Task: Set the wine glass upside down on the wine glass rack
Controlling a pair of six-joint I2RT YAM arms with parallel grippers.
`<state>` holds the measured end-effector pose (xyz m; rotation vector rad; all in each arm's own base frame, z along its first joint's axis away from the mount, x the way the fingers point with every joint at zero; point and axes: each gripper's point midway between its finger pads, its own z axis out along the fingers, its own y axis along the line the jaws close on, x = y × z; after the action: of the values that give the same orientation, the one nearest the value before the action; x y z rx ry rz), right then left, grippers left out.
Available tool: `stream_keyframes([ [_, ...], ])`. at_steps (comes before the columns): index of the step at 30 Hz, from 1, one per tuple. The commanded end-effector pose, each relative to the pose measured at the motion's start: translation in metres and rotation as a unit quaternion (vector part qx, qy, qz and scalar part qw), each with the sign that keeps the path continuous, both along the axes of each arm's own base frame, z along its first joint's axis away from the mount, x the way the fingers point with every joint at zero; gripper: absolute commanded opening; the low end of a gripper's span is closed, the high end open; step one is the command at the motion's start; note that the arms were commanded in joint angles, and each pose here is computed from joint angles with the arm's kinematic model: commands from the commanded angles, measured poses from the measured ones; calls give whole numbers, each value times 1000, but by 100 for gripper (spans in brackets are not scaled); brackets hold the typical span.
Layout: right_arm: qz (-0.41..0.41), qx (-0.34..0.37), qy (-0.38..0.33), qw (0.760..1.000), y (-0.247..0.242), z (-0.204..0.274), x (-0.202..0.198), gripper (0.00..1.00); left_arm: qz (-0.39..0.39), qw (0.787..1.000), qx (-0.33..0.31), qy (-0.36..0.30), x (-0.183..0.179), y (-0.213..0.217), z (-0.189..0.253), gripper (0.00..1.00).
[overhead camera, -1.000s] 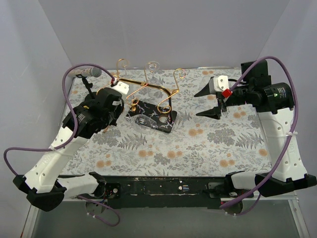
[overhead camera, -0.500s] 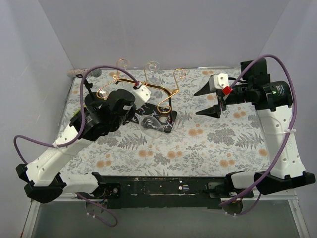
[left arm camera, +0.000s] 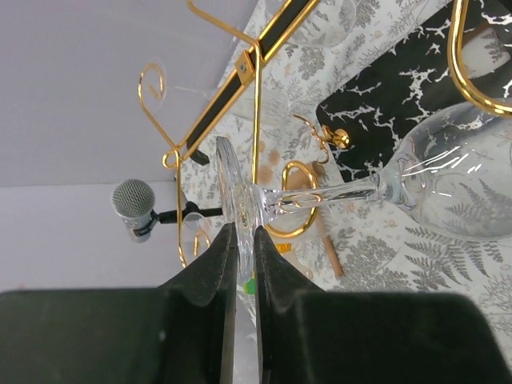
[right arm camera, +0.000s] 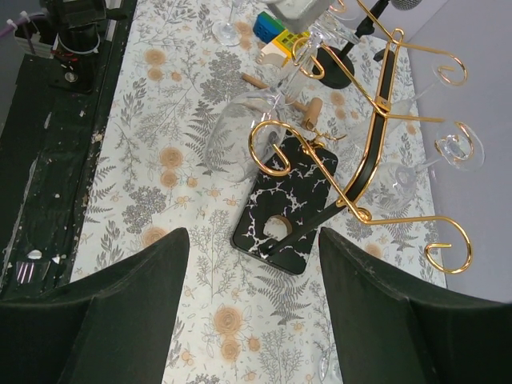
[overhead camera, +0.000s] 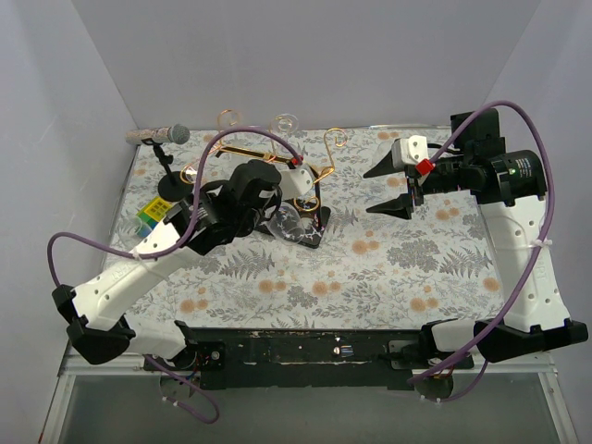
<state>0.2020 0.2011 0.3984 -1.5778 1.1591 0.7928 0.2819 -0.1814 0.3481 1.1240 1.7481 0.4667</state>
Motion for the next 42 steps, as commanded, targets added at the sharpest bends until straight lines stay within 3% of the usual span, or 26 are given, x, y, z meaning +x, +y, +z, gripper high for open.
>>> stream_keyframes([
  [1, 8, 16, -1, 1000, 1, 4, -1, 74, -13, 997, 12, -70, 17, -8, 30, 0],
  [10, 8, 19, 1, 1000, -1, 3, -5, 74, -29, 996, 35, -81, 45, -25, 20, 0],
  [18, 6, 21, 1, 1000, -3, 2, -7, 74, -6, 997, 32, -66, 68, -4, 8, 0],
  [42, 9, 29, 8, 999, -3, 3, -5, 74, 21, 999, 11, -32, 31, 40, -13, 0],
])
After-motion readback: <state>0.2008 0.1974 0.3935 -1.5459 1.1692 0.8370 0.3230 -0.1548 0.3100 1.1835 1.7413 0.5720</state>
